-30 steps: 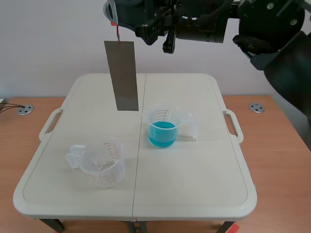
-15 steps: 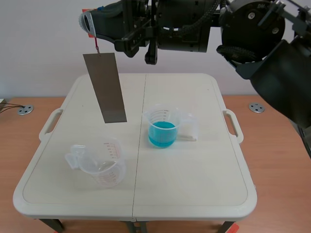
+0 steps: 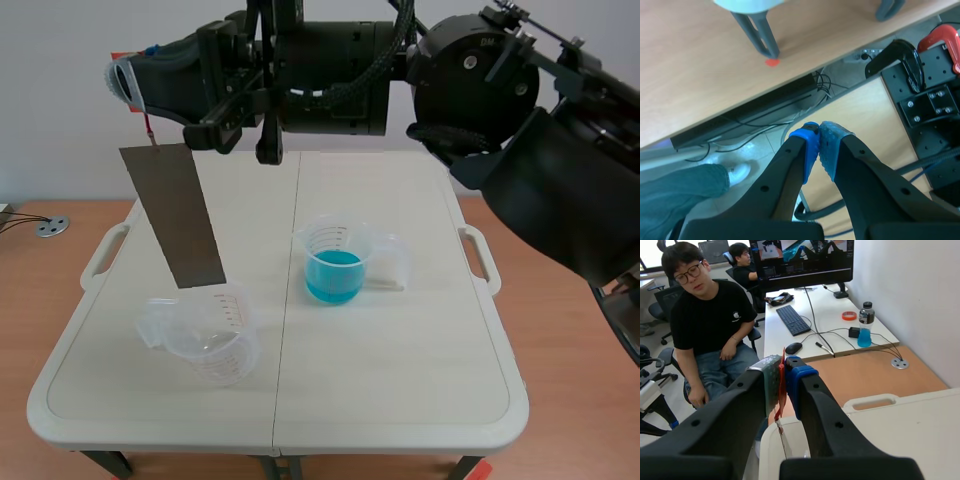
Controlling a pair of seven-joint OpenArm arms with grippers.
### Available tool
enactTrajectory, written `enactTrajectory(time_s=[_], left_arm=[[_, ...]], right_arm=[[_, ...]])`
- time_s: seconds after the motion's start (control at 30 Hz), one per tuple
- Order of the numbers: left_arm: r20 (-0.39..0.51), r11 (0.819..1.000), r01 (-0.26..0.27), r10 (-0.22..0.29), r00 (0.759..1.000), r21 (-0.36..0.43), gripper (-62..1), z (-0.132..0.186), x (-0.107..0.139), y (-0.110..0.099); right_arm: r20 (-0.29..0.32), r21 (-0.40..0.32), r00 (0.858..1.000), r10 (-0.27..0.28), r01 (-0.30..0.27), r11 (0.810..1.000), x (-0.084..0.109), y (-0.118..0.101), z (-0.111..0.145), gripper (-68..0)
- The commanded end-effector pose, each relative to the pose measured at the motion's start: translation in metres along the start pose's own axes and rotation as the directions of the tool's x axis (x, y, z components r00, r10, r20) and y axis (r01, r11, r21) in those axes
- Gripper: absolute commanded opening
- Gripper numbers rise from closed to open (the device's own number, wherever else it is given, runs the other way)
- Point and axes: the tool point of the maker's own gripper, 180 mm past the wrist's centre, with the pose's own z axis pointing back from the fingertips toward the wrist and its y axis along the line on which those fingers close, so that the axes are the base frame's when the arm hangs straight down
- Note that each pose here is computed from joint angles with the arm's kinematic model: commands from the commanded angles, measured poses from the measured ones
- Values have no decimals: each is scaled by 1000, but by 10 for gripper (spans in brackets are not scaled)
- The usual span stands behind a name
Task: Hold the metal plate by the orange handle, dip it into the blue solution, take it out and point at it, then put the plate back in the beaker on the left.
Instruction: 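Put the plate into the left beaker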
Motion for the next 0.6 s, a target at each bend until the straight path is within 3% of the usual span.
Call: enactTrajectory(time_s=[0.0, 0.57], left_arm=[[18, 1000, -1, 1, 1000, -11, -590, 0, 5, -2], [15, 1000, 0, 0, 1000, -11, -590, 0, 4, -2]], right_arm=[[51, 36, 998, 35, -37, 999, 20, 7, -5, -660], [41, 39, 999, 11, -13, 999, 9, 13, -9, -660]])
